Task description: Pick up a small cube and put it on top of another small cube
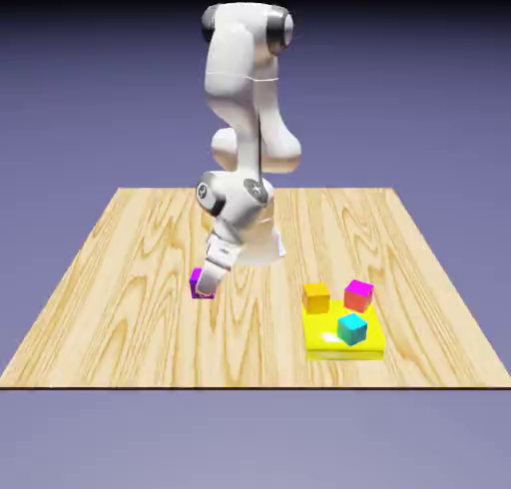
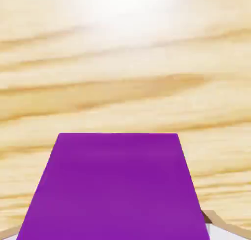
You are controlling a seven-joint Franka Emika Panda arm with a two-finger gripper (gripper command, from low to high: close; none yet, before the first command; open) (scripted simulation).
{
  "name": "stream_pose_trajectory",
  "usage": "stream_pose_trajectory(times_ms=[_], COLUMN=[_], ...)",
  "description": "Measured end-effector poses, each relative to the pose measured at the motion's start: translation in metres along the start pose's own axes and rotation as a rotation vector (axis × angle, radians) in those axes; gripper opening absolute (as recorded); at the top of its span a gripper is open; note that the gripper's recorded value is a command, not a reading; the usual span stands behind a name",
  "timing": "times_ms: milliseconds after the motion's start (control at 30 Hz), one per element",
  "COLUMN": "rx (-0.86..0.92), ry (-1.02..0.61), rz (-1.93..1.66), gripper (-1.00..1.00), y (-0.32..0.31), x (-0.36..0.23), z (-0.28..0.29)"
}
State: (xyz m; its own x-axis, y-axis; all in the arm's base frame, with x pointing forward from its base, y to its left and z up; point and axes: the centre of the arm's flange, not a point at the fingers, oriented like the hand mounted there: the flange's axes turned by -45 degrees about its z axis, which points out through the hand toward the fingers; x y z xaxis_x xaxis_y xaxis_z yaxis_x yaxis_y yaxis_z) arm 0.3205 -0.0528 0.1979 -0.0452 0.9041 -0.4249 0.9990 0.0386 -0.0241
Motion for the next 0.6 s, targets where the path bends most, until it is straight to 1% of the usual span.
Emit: stream_pose_trajectory(times_ms=[300, 600], rx=[-0.193, -0.408], ry=[0.079, 0.086], rz=[-0.405, -0.812], gripper=[-1.0, -1.0], y=[0.017, 0.01], x=[0.067, 0.131], z=[-0.064, -0.124])
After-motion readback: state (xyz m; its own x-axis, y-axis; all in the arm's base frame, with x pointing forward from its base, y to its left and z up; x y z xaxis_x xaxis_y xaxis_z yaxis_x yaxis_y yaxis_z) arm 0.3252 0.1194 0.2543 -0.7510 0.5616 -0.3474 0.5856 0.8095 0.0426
